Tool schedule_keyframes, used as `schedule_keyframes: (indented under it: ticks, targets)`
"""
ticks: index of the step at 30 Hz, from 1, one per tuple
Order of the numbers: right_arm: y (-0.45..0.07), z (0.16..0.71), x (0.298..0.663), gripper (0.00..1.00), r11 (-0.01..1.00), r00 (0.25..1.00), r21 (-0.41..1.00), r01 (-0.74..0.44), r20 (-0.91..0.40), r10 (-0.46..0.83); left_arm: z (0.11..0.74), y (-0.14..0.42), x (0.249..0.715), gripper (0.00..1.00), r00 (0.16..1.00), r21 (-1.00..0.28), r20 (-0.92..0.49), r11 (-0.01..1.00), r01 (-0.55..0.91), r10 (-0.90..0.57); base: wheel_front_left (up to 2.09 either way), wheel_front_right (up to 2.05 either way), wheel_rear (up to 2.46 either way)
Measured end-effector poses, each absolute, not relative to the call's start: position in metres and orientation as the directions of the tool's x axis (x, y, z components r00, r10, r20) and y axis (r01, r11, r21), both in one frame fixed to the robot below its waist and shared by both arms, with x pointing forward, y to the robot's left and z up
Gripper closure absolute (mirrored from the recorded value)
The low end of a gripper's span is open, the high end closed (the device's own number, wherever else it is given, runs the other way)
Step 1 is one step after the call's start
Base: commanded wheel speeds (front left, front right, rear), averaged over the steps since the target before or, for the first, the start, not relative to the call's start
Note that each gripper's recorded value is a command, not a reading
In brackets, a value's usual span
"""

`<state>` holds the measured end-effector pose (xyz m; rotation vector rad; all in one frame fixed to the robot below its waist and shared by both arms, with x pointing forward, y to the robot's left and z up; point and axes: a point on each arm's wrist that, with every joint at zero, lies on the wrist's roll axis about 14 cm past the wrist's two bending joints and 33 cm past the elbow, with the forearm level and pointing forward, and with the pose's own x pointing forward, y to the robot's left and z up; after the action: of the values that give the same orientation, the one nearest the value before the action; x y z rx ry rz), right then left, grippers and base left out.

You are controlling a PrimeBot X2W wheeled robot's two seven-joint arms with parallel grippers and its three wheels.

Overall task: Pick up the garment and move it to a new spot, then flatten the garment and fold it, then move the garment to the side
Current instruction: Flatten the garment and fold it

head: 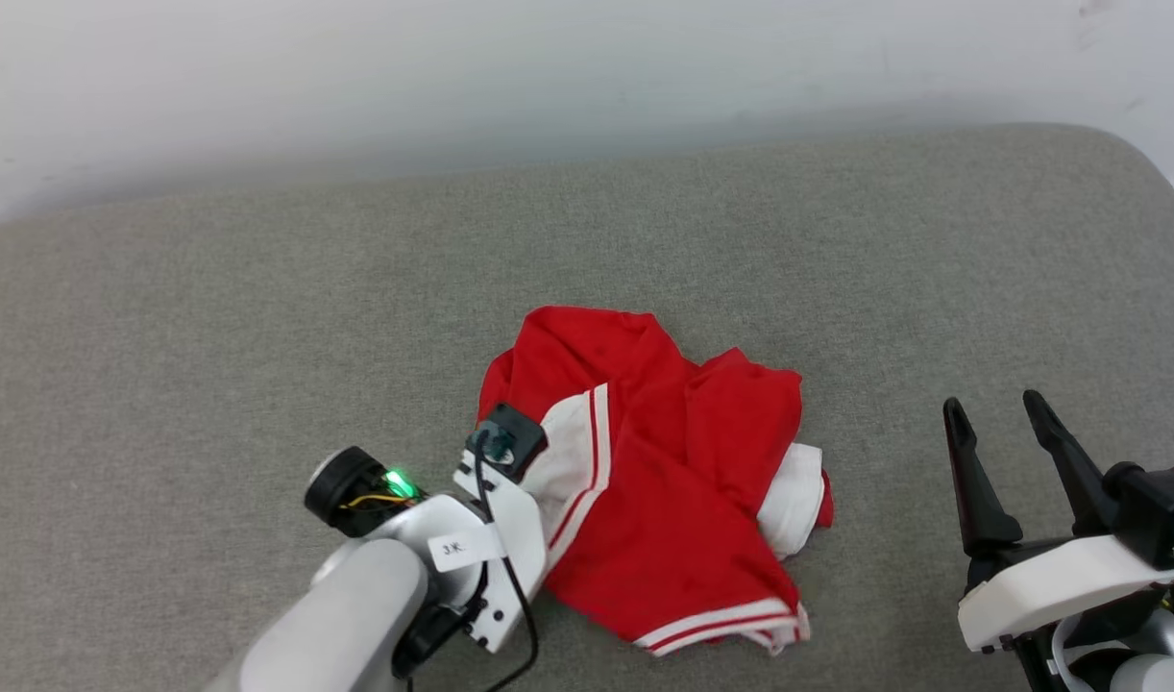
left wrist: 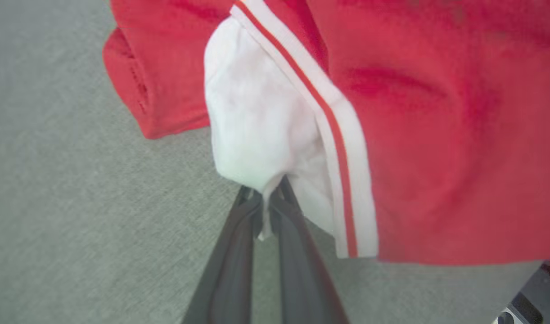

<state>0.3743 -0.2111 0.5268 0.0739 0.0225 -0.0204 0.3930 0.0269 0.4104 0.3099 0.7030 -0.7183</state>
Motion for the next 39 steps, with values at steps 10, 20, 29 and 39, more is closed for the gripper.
schedule_keyframes:
  ticks: [10, 20, 29, 39]
  targets:
    - [-0.206, 0.532, 0.369, 0.00, 0.997, 1.000, 0.076, 0.005, -0.012, -0.004, 0.440, 0.123, 0.394, 1.00, 0.705, 0.123, -0.646, 0.872, 0.474, -0.292, 0.00, 0.00, 0.00]
    - [-0.204, 0.530, 0.375, 0.00, 0.998, 1.000, 0.067, -0.004, -0.026, 0.006, 0.394, 0.155, 0.360, 0.86, 0.667, 0.010, -0.716, 0.952, 0.306, -0.207, 0.00, 0.00, 0.00]
    - [-0.203, 0.536, 0.374, 0.00, 0.998, 1.000, 0.056, -0.008, -0.016, 0.009, 0.417, 0.152, 0.380, 0.00, 0.817, -0.030, -0.540, 0.974, 0.223, -0.203, 0.00, 0.00, 0.00]
    - [-0.202, 0.544, 0.353, 0.00, 0.999, 1.000, 0.052, -0.010, -0.009, 0.011, 0.497, 0.143, 0.389, 0.00, 0.973, -0.077, -0.120, 0.979, 0.187, -0.196, 0.00, 0.00, 0.00]
